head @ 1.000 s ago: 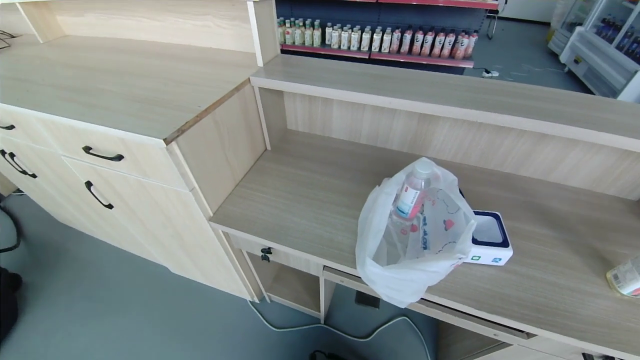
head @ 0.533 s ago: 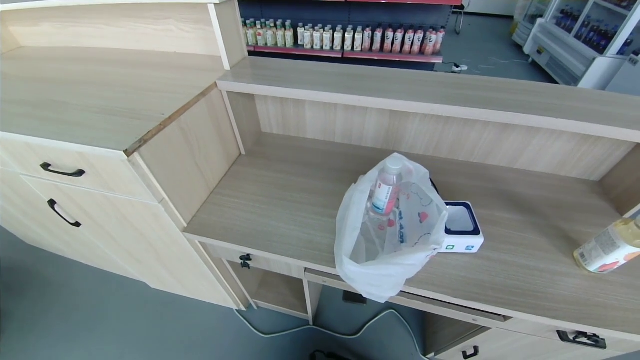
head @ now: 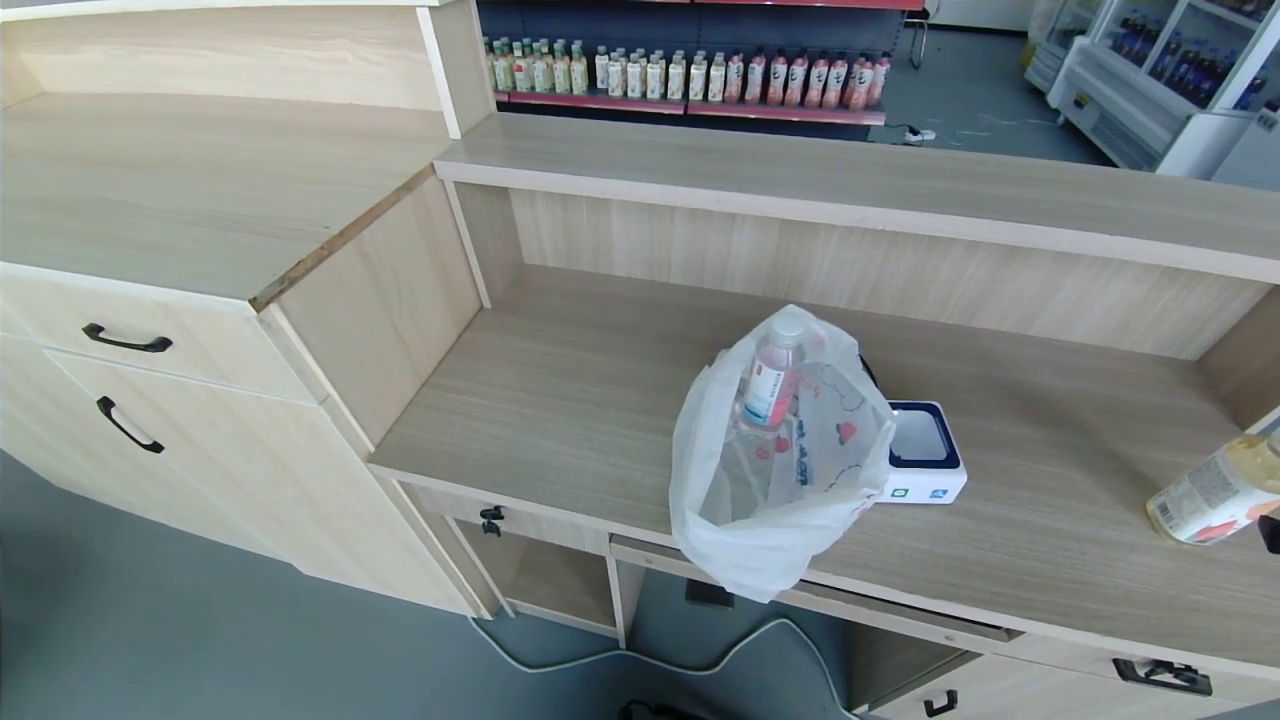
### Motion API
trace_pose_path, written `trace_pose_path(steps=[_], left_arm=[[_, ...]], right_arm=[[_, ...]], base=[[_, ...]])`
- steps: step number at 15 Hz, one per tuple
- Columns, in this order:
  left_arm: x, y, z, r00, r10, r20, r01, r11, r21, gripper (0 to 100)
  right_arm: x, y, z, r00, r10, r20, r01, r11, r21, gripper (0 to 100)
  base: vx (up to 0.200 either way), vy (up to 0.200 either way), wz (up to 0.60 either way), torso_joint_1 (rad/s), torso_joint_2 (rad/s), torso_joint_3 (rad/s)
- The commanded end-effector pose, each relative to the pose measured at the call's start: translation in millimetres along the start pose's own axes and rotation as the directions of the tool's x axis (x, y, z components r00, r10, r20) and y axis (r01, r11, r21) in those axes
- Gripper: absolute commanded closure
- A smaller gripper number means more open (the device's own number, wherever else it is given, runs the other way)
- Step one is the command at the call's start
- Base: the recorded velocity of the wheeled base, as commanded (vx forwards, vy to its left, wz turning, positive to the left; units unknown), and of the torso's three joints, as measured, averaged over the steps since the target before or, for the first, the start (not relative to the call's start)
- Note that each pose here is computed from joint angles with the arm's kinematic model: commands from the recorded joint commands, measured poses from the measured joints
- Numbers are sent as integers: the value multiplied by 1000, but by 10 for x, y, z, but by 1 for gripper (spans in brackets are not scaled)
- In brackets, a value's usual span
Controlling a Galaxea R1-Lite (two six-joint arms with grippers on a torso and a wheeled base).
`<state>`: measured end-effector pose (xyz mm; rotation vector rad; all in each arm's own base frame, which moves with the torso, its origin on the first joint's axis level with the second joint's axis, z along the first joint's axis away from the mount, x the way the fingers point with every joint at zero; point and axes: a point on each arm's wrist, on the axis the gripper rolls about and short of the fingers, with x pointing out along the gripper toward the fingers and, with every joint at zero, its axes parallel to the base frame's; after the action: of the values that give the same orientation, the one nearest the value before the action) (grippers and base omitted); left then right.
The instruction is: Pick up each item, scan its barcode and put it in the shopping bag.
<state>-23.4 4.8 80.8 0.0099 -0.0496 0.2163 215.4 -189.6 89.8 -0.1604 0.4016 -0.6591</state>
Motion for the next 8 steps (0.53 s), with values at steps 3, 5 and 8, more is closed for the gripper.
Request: trace_pose_path(steps=[3, 5, 8], left_arm=[[0, 0, 0, 1000, 0, 1, 0, 1000, 0, 0], [0, 0, 0, 1000, 0, 1, 0, 1000, 0, 0], [0, 0, 0, 1000, 0, 1, 0, 1000, 0, 0]], right_arm=[[165, 96, -142, 998, 68, 11, -68, 998, 0, 0], [245, 171, -165, 990, 133, 56, -133, 991, -8, 0], [309, 270, -175, 979, 174, 107, -178, 984, 28, 0]], base=[[0, 0, 0, 0, 0, 0], [0, 0, 0, 0, 0, 0], [0, 0, 0, 0, 0, 0]])
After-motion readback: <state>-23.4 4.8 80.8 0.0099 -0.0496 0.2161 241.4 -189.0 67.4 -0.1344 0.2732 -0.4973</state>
